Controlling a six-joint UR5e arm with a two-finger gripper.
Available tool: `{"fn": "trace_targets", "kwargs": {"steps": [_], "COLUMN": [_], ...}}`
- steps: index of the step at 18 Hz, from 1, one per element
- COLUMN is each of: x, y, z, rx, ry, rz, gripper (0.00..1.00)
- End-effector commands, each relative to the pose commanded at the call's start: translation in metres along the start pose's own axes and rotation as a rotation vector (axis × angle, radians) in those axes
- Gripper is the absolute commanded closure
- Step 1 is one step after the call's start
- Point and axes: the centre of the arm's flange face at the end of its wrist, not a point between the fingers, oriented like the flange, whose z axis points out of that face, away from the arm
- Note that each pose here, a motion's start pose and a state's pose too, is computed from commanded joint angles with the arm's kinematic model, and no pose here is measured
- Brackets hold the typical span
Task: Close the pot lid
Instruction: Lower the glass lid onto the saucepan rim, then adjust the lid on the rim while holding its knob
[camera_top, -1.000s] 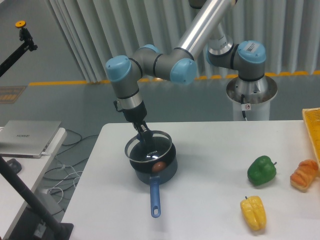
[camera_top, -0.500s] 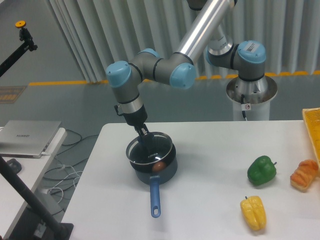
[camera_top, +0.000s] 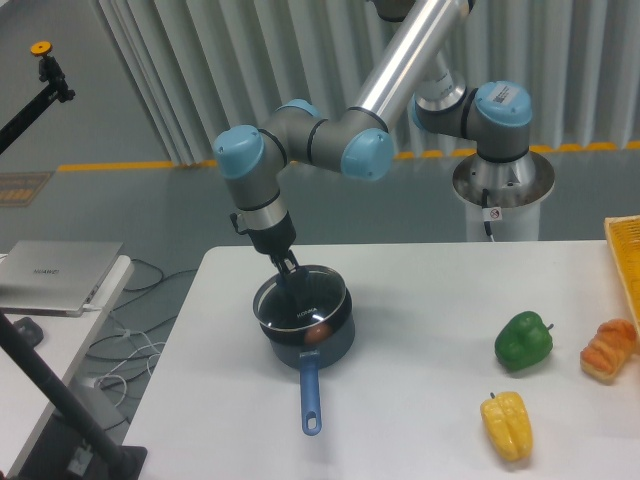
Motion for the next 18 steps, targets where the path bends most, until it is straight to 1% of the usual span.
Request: {"fn": "trace_targets", "kwargs": {"steps": [8, 18], "x": [-0.0048, -0.0073], "y": [0.0025, 0.0012], "z": [-0.0041, 0.0016], "rx": [0.006, 0.001], "ry": [-0.004, -0.003], "rz": [-0.005, -0.008], "gripper": [0.51, 0.51]}}
